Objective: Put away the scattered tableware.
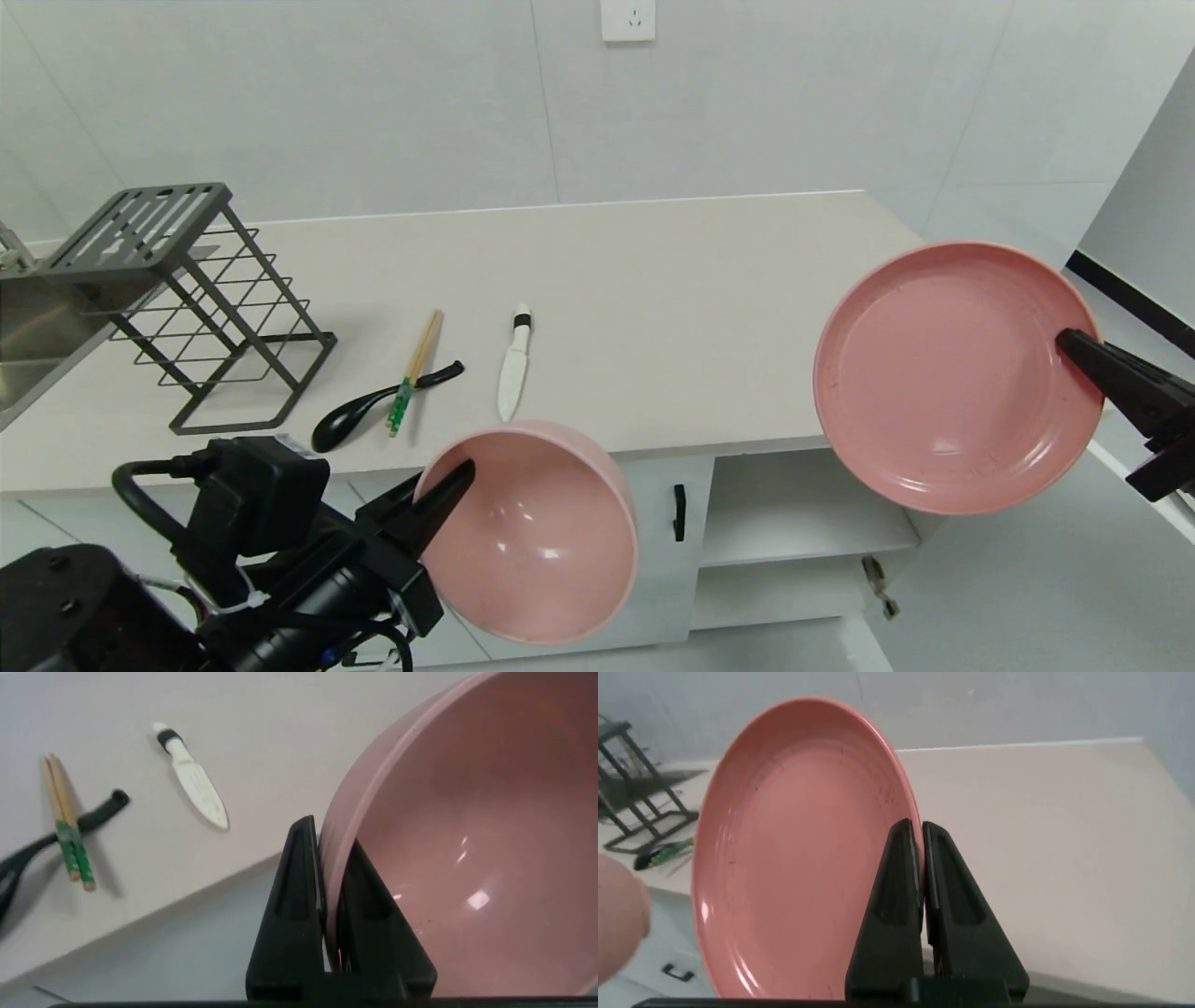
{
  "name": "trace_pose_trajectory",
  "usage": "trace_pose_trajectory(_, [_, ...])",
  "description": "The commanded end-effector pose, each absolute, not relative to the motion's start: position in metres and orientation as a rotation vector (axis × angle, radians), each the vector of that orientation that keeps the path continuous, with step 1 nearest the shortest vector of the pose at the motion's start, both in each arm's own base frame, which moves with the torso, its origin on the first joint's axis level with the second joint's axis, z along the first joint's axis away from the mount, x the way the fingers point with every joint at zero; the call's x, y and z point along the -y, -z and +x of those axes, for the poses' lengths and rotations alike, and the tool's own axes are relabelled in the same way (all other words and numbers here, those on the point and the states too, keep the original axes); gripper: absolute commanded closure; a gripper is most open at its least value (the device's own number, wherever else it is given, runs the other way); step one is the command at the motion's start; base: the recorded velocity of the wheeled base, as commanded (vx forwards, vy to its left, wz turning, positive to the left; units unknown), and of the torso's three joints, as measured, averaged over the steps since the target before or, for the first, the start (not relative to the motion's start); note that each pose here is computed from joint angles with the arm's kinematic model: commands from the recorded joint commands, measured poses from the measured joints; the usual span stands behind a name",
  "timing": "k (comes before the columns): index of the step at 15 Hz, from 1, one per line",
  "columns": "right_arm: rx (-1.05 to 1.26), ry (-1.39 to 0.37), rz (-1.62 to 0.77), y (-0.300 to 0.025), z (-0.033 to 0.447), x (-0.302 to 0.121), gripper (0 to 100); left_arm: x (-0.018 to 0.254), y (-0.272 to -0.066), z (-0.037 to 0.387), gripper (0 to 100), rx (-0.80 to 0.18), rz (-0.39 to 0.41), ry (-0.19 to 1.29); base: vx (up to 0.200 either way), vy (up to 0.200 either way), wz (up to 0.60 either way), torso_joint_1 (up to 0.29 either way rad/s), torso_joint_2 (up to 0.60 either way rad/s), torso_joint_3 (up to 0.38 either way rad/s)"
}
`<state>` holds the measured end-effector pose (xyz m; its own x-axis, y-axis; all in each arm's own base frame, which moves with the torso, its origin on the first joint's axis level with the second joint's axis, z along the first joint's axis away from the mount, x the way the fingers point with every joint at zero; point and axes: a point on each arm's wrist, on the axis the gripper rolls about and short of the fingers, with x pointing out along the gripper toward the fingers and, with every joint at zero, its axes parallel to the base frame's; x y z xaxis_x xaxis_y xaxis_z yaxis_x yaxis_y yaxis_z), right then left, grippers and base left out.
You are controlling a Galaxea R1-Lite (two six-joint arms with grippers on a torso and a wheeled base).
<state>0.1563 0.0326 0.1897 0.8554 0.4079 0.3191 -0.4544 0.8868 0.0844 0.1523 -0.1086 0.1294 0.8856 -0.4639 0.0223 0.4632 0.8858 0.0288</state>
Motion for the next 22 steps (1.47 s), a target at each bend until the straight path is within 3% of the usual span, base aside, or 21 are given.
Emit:
trace_pose_trajectory(1, [0.274, -0.464, 0.207, -0.187, 0.157, -0.033, 100, 0.109, -0.129, 0.153, 100, 0.026, 0.022, 0.481, 0.0, 0.0, 0.0, -0.276, 0.52, 0.261])
trace_pose_trajectory(11, [0.193, -0.459, 0.213, -0.171, 0.157, -0.033, 100, 0.11, -0.127, 0.154, 100, 0.016, 0.025, 0.482, 0.0, 0.0, 0.0, -0.254, 0.49, 0.23])
trace_pose_trajectory(22, [0.136, -0.453, 0.211, -0.16, 0.159, -0.034, 100, 0.11, -0.125, 0.155, 100, 0.003, 0.012, 0.482, 0.0, 0.0, 0.0, -0.016, 0.03, 0.015])
